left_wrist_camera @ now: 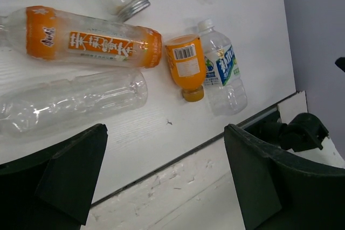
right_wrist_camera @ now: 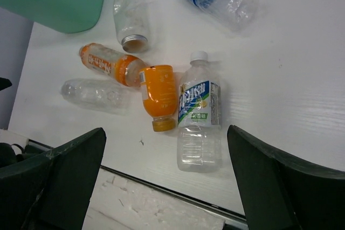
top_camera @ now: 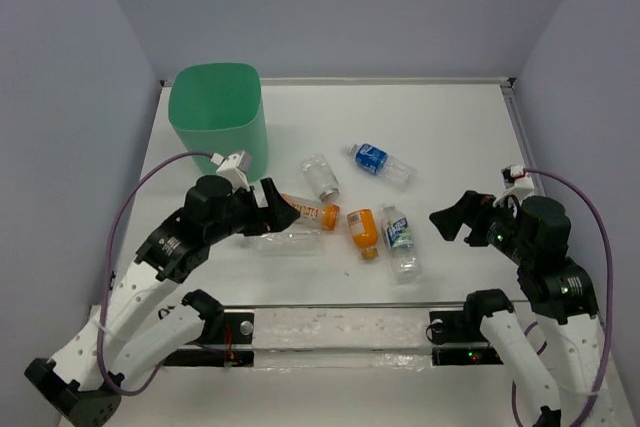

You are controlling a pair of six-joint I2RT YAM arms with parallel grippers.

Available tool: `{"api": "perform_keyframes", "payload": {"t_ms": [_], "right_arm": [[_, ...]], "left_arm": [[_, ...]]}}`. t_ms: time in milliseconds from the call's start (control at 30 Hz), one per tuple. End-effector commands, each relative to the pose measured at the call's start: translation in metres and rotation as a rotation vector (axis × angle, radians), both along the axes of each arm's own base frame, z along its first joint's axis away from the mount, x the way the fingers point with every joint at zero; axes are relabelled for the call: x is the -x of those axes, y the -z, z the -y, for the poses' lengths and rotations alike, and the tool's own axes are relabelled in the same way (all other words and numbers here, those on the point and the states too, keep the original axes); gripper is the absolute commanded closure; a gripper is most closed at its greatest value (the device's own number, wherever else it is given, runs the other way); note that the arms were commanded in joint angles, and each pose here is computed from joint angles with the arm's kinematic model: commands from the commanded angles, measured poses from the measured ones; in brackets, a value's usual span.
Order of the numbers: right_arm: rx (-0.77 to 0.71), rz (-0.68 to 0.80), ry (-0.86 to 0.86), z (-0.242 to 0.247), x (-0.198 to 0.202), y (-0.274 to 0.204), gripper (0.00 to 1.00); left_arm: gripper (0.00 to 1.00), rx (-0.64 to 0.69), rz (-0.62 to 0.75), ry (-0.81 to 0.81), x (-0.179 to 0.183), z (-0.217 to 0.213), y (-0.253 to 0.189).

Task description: Put the plastic bottles in the bin

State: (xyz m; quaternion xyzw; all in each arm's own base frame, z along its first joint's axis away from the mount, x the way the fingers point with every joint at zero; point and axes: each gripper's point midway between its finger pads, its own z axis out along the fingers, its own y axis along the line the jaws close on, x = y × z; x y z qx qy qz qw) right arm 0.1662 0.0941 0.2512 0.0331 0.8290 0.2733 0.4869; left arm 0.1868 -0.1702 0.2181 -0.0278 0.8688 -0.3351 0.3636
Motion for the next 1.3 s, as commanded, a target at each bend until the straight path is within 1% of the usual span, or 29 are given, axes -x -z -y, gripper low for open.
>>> {"api": "perform_keyframes", "payload": {"t_ms": [0, 67, 100, 133, 167, 200, 233, 300, 367, 433, 500, 567, 600, 667, 700, 967, 1267], "right_arm": [[-0.016, -0.057, -0.001, -0.005, -0.017, 0.012, 0.0], [-0.014, -0.072, 0.0, -0.006, -0.024, 0.016, 0.0], [-0.013, -0.086, 0.0, -0.007, -0.027, 0.02, 0.0], [-0.014, -0.108, -0.002, -0.009, -0.032, 0.027, 0.0], [-0.017, -0.123, -0.005, -0.01, -0.034, 0.031, 0.0], [-0.021, -0.138, -0.005, -0.011, -0.036, 0.036, 0.0], [-0.025, -0.158, -0.011, -0.013, -0.039, 0.043, 0.0], [-0.027, -0.172, -0.007, -0.013, -0.042, 0.047, 0.0], [-0.028, -0.189, -0.001, -0.014, -0.046, 0.054, 0.0], [-0.041, -0.205, -0.003, -0.017, -0.049, 0.063, 0.0], [-0.039, -0.229, -0.007, -0.021, -0.049, 0.073, 0.0], [-0.028, -0.235, -0.01, -0.026, -0.05, 0.078, 0.0], [-0.028, -0.242, -0.004, -0.027, -0.051, 0.08, 0.0], [-0.024, -0.248, -0.02, -0.034, -0.051, 0.085, 0.0], [-0.024, -0.263, -0.03, -0.038, -0.051, 0.09, 0.0], [-0.007, -0.291, -0.017, -0.04, -0.055, 0.111, 0.0], [0.025, -0.329, -0.034, -0.046, -0.058, 0.132, 0.0]], "left_arm": [[0.01, -0.005, 0.061, 0.014, -0.006, 0.039, -0.003], [0.01, -0.057, 0.057, 0.006, -0.006, 0.051, 0.006], [0.01, -0.091, 0.078, -0.029, -0.011, 0.052, 0.006], [0.01, -0.134, 0.066, 0.0, -0.006, 0.065, 0.016], [0.01, -0.152, 0.086, -0.032, -0.01, 0.067, 0.014], [0.01, -0.173, 0.08, -0.027, -0.011, 0.075, 0.021], [0.01, -0.168, 0.083, 0.006, -0.004, 0.087, 0.022], [0.01, -0.153, 0.093, 0.041, -0.002, 0.113, 0.025], [0.01, -0.192, 0.097, 0.062, 0.0, 0.137, 0.033], [0.01, -0.204, 0.087, 0.079, 0.003, 0.154, 0.039], [0.01, -0.223, 0.074, 0.071, -0.003, 0.17, 0.051], [0.01, -0.235, 0.068, 0.046, -0.009, 0.178, 0.056], [0.01, -0.266, 0.053, 0.037, -0.012, 0.181, 0.07], [0.01, -0.266, 0.05, 0.018, -0.017, 0.188, 0.072], [0.01, -0.284, 0.044, 0.005, -0.02, 0.191, 0.081], [0.01, -0.334, 0.087, -0.129, -0.045, 0.19, 0.103], [0.01, -0.388, 0.092, -0.129, -0.055, 0.203, 0.131]]}}
